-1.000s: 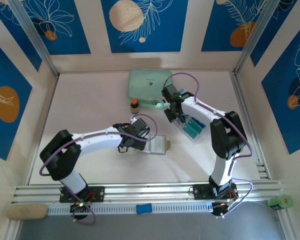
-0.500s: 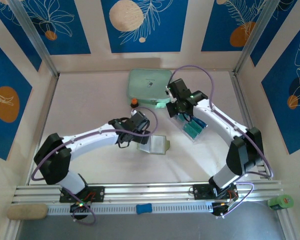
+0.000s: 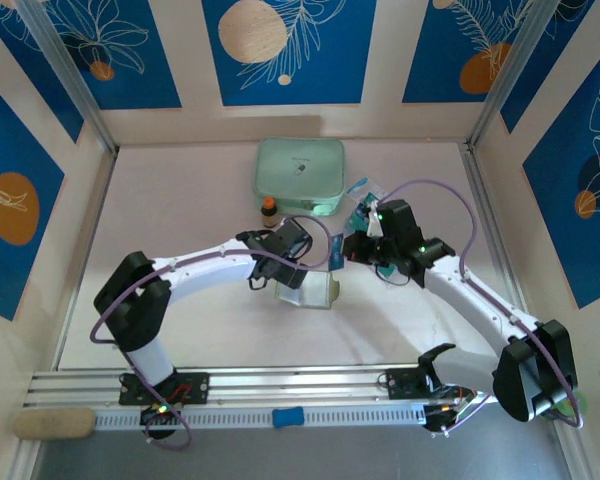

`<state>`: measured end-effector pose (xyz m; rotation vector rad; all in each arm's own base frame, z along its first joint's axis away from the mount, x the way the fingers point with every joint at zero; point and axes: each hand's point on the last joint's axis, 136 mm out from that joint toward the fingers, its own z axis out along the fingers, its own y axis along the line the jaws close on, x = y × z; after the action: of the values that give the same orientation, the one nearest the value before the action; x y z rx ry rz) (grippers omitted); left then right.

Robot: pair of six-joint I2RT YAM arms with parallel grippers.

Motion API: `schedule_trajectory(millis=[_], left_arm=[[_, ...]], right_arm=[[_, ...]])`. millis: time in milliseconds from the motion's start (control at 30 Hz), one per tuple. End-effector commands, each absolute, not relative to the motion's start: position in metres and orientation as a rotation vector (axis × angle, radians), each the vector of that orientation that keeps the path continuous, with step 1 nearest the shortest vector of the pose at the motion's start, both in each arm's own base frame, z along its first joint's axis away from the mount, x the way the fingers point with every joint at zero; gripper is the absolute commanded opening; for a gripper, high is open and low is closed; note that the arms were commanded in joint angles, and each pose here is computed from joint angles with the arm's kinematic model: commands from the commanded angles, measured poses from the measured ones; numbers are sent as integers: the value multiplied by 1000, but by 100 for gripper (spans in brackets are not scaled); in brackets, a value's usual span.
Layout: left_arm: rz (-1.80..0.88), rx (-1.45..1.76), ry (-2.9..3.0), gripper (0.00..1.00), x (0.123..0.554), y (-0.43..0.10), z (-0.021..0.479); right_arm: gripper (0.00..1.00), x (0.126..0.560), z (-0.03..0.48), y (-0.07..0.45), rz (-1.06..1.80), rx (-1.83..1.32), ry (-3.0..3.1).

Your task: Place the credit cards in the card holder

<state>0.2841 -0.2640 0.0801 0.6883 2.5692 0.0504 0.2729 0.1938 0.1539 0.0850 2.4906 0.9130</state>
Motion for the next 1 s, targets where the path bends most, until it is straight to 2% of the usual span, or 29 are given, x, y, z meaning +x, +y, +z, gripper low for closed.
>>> schedule_trajectory(millis=[0,367,967], left_arm=[[122,732,2579,100,281,-250,71],[176,676,2628,100,264,-224,48],[210,588,2650,100,255,-206,41]], right_arm=[[0,269,174,217,1225,177,2364],[0,250,121,223,1314,279,2347],[0,250,93,251,1248,155,2356]])
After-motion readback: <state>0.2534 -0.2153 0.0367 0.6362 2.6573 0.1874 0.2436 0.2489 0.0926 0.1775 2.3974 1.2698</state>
